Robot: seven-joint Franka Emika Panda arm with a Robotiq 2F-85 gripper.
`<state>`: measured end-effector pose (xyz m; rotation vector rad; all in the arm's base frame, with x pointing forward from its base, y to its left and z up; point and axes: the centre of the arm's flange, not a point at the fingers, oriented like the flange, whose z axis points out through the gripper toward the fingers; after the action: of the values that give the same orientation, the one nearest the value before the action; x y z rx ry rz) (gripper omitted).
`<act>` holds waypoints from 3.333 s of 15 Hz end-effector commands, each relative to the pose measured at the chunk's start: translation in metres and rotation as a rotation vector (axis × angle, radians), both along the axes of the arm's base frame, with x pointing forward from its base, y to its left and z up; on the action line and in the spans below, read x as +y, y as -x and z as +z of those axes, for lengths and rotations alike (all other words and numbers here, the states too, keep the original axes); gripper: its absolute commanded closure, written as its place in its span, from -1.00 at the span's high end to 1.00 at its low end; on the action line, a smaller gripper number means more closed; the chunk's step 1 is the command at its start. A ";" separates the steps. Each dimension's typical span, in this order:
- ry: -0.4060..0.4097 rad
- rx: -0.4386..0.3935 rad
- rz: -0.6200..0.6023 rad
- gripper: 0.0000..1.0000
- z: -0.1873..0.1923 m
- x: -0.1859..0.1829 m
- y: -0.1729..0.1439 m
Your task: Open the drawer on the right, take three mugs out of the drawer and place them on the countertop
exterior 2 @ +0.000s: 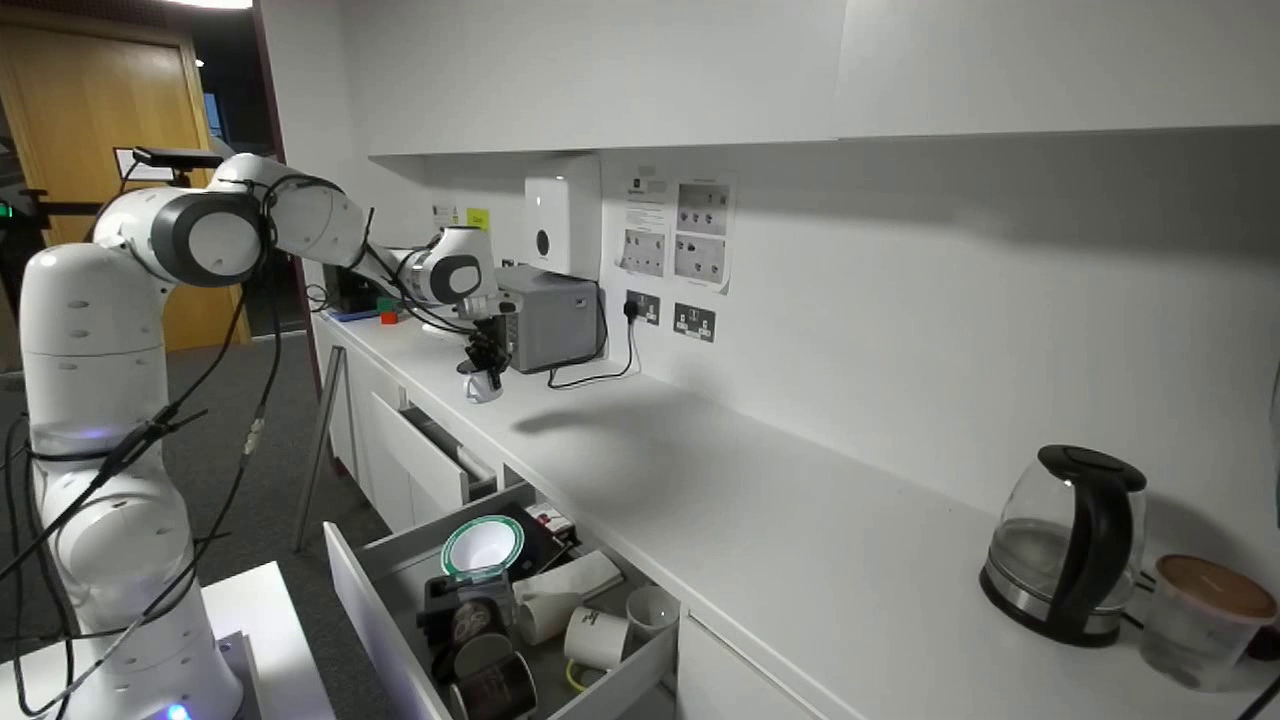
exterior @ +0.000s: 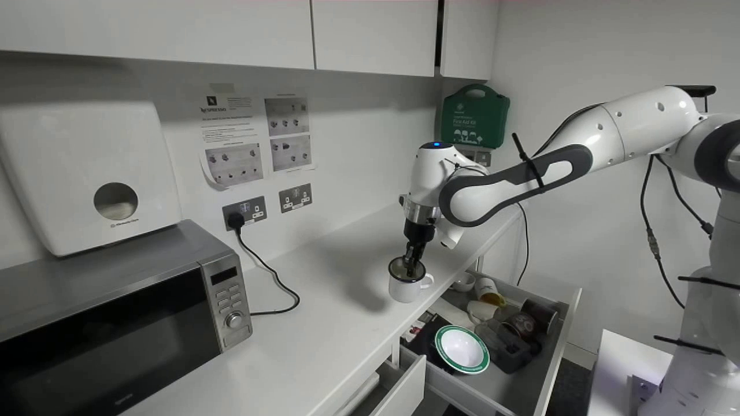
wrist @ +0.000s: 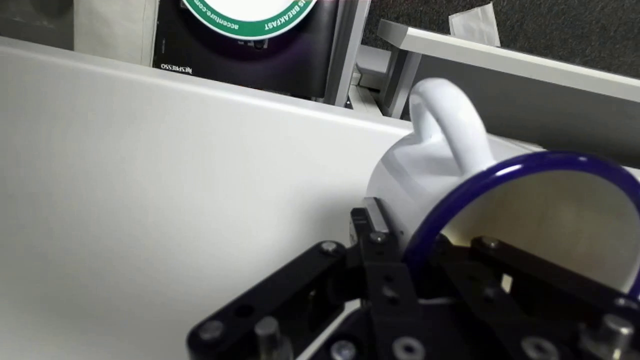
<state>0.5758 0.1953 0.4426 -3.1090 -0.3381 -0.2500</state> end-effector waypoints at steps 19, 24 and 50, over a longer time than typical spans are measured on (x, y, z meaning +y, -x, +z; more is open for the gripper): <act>-0.164 0.194 -0.110 -0.98 -0.093 -0.031 -0.067; -0.171 0.205 -0.120 -0.98 -0.100 -0.031 -0.068; -0.183 0.185 -0.118 -0.98 -0.028 -0.024 -0.113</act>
<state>0.6710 0.1720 0.4046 -2.9549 -0.1302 -0.0073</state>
